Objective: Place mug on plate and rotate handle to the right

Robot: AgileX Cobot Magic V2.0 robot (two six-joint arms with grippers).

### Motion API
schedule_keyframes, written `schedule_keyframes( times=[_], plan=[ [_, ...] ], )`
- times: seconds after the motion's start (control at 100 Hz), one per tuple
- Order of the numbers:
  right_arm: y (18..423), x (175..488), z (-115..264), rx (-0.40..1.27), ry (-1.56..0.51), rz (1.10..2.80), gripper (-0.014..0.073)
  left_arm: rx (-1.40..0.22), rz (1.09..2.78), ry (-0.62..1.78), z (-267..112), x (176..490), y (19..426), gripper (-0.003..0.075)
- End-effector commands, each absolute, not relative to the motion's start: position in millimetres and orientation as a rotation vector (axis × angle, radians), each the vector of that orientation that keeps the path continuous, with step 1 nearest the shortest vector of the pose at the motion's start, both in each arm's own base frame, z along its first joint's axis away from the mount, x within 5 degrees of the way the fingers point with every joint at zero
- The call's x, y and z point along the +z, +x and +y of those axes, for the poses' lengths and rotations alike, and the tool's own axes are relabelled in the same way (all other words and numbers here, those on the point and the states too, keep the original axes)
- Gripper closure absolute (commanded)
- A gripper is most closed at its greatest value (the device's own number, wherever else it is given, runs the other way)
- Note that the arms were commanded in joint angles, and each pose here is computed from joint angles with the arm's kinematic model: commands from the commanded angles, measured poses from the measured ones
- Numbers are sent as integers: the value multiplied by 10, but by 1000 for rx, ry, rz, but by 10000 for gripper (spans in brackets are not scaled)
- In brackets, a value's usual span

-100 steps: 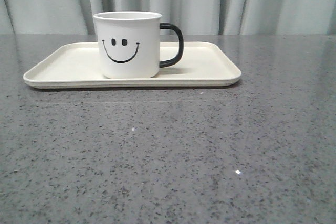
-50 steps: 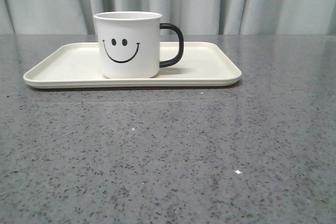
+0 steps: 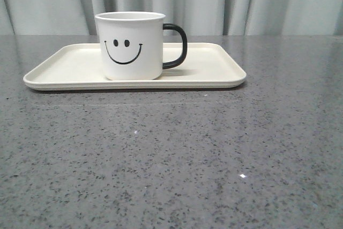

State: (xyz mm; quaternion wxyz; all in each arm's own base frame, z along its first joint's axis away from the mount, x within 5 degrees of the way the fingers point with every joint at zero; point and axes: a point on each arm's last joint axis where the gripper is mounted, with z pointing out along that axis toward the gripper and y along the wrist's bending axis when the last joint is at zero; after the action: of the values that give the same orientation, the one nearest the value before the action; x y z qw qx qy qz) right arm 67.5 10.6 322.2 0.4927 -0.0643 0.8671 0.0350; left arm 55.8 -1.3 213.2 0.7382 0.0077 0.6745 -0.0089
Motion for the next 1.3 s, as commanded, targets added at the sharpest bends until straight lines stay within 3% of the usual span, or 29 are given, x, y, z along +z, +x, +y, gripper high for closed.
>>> schedule_keyframes(
  times=[0.0,0.78,0.93,1.29],
  plan=[
    [701,3350,98,70,-146,2014,662,-30,1378,10,-14,2190,524,740],
    [702,3351,97,70,-147,2013,662,-30,1378,10,-14,2190,524,740],
    [732,3346,74,26,-149,1948,662,-30,1378,10,-14,2190,524,740],
    [640,2752,52,9,-122,1721,662,-30,1378,10,-14,2190,524,740]
  ],
)
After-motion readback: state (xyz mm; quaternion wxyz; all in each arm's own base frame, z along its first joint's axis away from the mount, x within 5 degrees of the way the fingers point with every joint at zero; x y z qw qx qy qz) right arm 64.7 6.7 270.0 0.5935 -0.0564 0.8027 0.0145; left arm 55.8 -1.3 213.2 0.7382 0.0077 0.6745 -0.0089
